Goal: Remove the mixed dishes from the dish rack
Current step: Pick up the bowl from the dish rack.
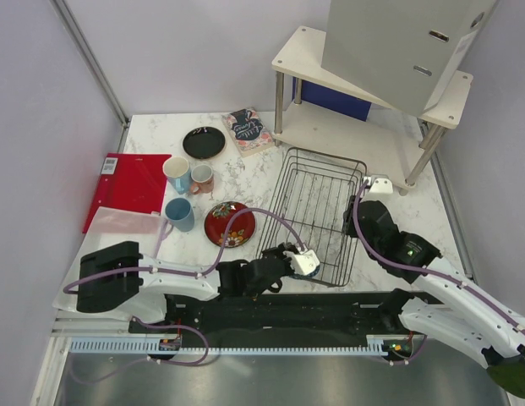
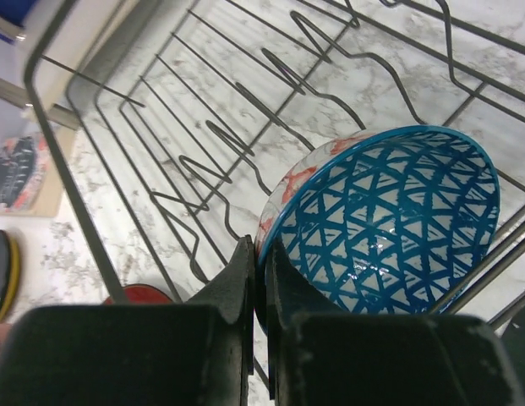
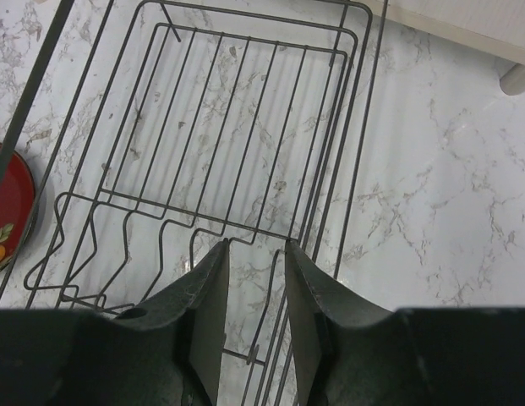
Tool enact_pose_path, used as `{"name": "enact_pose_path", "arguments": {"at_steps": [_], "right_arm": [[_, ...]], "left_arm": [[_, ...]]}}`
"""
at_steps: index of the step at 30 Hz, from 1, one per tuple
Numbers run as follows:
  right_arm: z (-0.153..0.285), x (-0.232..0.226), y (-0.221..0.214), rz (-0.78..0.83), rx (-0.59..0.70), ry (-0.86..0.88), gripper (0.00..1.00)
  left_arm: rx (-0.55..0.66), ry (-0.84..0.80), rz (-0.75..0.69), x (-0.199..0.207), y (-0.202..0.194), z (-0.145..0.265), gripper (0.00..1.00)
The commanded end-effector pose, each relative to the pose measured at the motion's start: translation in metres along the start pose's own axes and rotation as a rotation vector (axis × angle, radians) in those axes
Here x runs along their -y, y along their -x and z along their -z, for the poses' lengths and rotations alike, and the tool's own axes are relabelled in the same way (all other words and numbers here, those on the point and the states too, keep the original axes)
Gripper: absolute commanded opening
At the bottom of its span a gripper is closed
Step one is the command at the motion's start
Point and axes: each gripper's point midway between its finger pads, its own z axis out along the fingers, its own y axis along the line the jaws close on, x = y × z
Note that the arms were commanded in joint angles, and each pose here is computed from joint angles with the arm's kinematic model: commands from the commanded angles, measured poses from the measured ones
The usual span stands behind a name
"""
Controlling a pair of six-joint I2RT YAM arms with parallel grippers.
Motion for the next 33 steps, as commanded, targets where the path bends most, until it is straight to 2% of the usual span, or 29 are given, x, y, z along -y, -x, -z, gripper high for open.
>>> {"name": "enact_pose_path", "arguments": {"at_steps": [1, 14, 18, 19, 22, 23, 24, 25, 26, 27, 28, 29, 30, 31, 32, 33], "right_arm": [[0.000, 0.004, 0.002, -0.036, 0.017, -0.027, 0.40], [0.002, 0.001, 0.006, -0.048, 0.023, -0.015, 0.40], [0.007, -0.002, 0.016, -0.063, 0.044, 0.005, 0.40], [0.010, -0.004, 0.024, -0.073, 0.059, 0.012, 0.40], [0.019, -0.003, 0.044, -0.100, 0.110, 0.013, 0.40], [0.022, -0.002, 0.050, -0.112, 0.128, 0.009, 0.39], [0.027, 0.003, 0.059, -0.131, 0.162, -0.004, 0.37], [0.032, 0.003, 0.068, -0.153, 0.187, -0.004, 0.35], [0.035, 0.005, 0.074, -0.180, 0.208, -0.008, 0.33], [0.041, 0.008, 0.083, -0.221, 0.236, -0.011, 0.26], [0.043, 0.009, 0.086, -0.270, 0.249, -0.012, 0.21], [0.046, 0.006, 0.090, -0.285, 0.253, 0.008, 0.17], [0.050, -0.001, 0.094, -0.283, 0.252, 0.049, 0.15], [0.052, -0.010, 0.098, -0.282, 0.251, 0.089, 0.17], [0.054, -0.024, 0.096, -0.248, 0.218, 0.164, 0.20], [0.052, -0.032, 0.096, -0.228, 0.196, 0.188, 0.26]], "left_arm": [[0.213, 0.280, 0.104, -0.061, 0.063, 0.019, 0.02], [0.385, 0.353, 0.103, -0.074, 0.106, 0.055, 0.02], [0.438, 0.367, 0.165, -0.089, 0.128, 0.074, 0.02], [0.470, 0.382, 0.218, -0.102, 0.142, 0.086, 0.02], [0.418, 0.393, 0.305, -0.119, 0.144, 0.090, 0.02], [0.407, 0.417, 0.441, -0.134, 0.156, 0.093, 0.02], [0.265, 0.418, 0.396, -0.137, 0.133, 0.081, 0.02], [0.243, 0.422, 0.466, -0.153, 0.148, 0.086, 0.02], [0.229, 0.347, 0.614, -0.146, 0.151, 0.076, 0.02], [0.053, 0.341, 0.590, -0.153, 0.113, 0.069, 0.02], [0.063, 0.312, 0.688, -0.168, 0.132, 0.072, 0.02], [0.032, 0.189, 0.812, -0.154, 0.137, 0.062, 0.02], [-0.065, 0.191, 0.861, -0.166, 0.114, 0.060, 0.02], [-0.050, 0.152, 0.926, -0.175, 0.129, 0.062, 0.02], [-0.088, 0.074, 0.991, -0.164, 0.131, 0.056, 0.02], [-0.103, 0.072, 1.030, -0.173, 0.129, 0.055, 0.02]]}}
